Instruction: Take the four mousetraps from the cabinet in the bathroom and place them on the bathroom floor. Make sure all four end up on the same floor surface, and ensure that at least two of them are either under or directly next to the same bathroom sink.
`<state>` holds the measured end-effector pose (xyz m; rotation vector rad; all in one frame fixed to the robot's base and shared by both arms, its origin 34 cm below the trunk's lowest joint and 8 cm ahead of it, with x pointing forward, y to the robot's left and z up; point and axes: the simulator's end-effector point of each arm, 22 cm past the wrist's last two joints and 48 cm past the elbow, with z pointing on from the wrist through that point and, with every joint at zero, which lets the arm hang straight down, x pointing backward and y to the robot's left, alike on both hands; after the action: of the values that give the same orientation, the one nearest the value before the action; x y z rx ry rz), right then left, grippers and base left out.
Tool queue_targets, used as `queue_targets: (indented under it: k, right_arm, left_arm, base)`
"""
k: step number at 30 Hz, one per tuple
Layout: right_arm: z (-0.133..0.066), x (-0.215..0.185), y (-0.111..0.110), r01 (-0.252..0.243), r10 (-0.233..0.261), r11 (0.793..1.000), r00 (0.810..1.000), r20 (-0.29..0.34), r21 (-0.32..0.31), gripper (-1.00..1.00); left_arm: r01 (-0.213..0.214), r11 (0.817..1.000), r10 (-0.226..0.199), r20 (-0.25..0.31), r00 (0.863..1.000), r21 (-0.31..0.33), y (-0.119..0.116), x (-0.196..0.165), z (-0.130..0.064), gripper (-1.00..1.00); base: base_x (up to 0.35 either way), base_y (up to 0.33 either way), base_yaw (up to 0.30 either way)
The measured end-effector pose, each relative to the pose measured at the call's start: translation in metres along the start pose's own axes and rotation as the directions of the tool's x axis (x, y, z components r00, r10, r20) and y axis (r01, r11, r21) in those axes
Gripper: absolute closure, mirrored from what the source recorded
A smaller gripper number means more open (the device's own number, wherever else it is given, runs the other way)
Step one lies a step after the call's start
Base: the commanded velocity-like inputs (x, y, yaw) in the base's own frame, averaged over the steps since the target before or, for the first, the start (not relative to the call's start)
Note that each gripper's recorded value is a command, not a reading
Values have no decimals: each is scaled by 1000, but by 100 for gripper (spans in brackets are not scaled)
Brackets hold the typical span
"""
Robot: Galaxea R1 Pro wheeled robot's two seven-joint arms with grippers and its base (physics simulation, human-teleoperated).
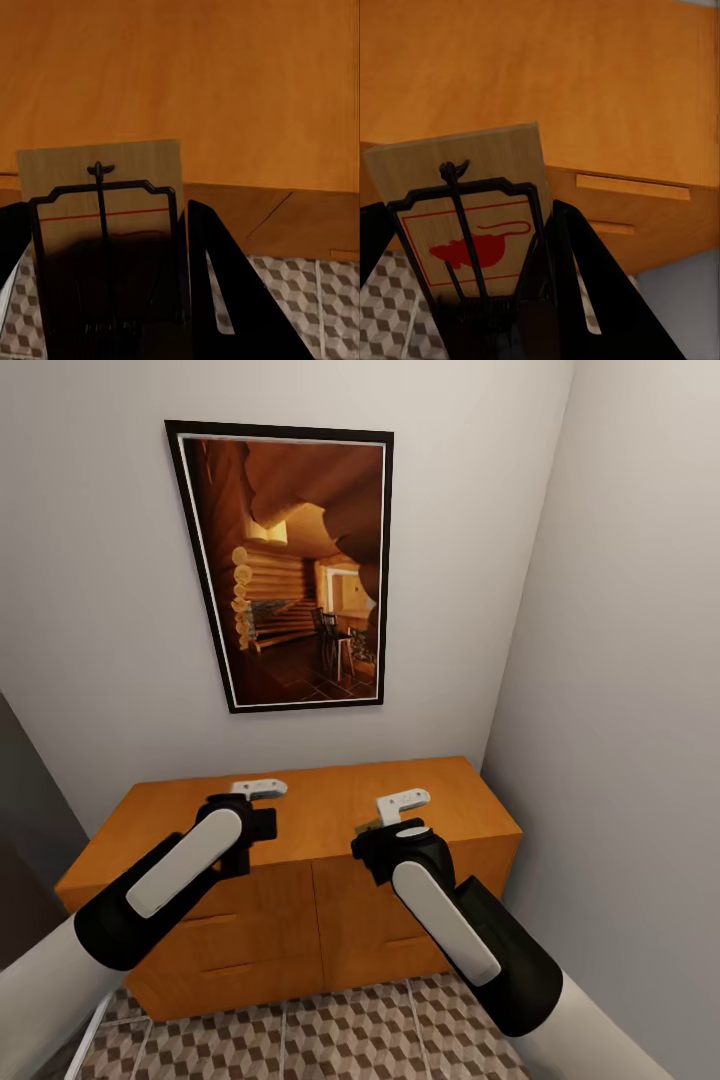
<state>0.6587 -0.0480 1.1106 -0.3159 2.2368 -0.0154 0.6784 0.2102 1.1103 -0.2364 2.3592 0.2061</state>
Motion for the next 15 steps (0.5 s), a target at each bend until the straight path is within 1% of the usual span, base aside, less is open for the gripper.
queue_targets:
  k: [3,4,7,8,11,13,15]
  right_arm:
    - [0,1,-2,0,0,1000,1000,-1,3,100]
    - [1,1,-3,0,0,1000,1000,-2,5,100]
    - [1,2,-4,0,0,1000,1000,-3,7,100]
    - [2,2,-5,1,-1,1000,1000,-3,9,100]
    - [2,3,-7,2,-2,1000,1000,-4,11,100]
    - [2,3,-7,3,-3,1000,1000,-5,11,100]
    - [2,3,-7,3,-3,1000,1000,-5,11,100]
  left_arm:
    - [4,1000,-5,13,1000,13,4,-4,3,100]
    - [3,1000,-3,42,999,14,9,-11,6,100]
    - [-9,1000,7,109,994,15,15,-27,7,100]
    - [-23,1000,20,159,987,21,16,-38,7,100]
    - [-48,999,43,229,972,19,19,-53,6,100]
    - [-65,998,61,260,964,7,22,-57,7,100]
    - [-81,997,81,278,957,-11,27,-52,11,100]
  base:
    - [0,0,0]
    - [0,0,0]
    - [0,0,0]
    - [0,0,0]
    - [0,0,0]
    - [0,0,0]
    - [0,0,0]
